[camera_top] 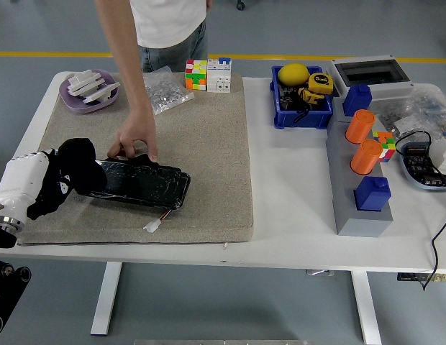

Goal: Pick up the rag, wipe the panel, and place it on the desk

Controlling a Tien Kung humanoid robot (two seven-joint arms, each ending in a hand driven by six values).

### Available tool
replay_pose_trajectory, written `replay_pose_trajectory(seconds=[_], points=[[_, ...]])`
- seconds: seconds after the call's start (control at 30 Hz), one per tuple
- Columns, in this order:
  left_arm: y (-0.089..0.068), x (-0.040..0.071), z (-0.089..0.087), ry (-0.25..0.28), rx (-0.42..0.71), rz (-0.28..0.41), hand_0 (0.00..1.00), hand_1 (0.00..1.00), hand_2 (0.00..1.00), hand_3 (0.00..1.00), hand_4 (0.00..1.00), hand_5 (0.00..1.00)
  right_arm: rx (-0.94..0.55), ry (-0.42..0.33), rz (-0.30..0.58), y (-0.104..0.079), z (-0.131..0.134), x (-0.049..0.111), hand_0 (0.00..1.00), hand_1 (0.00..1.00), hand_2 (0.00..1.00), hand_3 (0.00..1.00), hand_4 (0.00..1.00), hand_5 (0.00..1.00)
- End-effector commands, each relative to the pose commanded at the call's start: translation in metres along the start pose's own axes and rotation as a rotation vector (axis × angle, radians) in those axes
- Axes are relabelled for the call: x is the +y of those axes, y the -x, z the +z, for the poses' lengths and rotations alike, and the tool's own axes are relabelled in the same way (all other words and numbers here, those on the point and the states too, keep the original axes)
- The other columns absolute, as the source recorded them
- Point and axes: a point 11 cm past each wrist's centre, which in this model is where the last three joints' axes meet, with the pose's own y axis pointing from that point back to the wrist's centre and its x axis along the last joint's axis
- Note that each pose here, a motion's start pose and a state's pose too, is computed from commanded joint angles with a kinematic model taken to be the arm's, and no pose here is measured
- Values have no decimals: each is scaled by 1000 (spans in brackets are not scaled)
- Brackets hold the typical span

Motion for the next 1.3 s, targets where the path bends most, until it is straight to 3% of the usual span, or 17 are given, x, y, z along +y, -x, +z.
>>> replay_pose_trajectory(seconds=[0.4,0.43,0.6,0.63,0.8,0.83,1.3], points=[[8,1,-25,-44,-20,-23,264,315,544,531,479,2,3,4,4,-1,2,0,754,621,677,613,998,515],[9,2,-26,-50,-20,-31,384,543,604,559,610,84,4,4,4,-1,2,0,753,621,677,613,998,516],[13,3,-28,-57,-17,-57,384,543,604,559,610,84,7,5,6,-2,2,0,753,621,677,613,998,516],[13,3,-28,-58,-17,-60,617,782,780,630,839,162,7,5,6,-2,2,0,753,620,677,612,998,514],[14,5,-28,-64,-15,-70,617,782,780,630,839,162,9,4,9,-3,2,0,753,620,677,612,998,514],[14,6,-28,-64,-15,-71,713,826,810,789,998,323,8,4,10,-3,2,0,753,620,677,614,998,515],[1,11,-18,-29,16,-64,760,851,824,808,998,387,5,0,16,-5,1,0,757,620,678,613,998,516]])
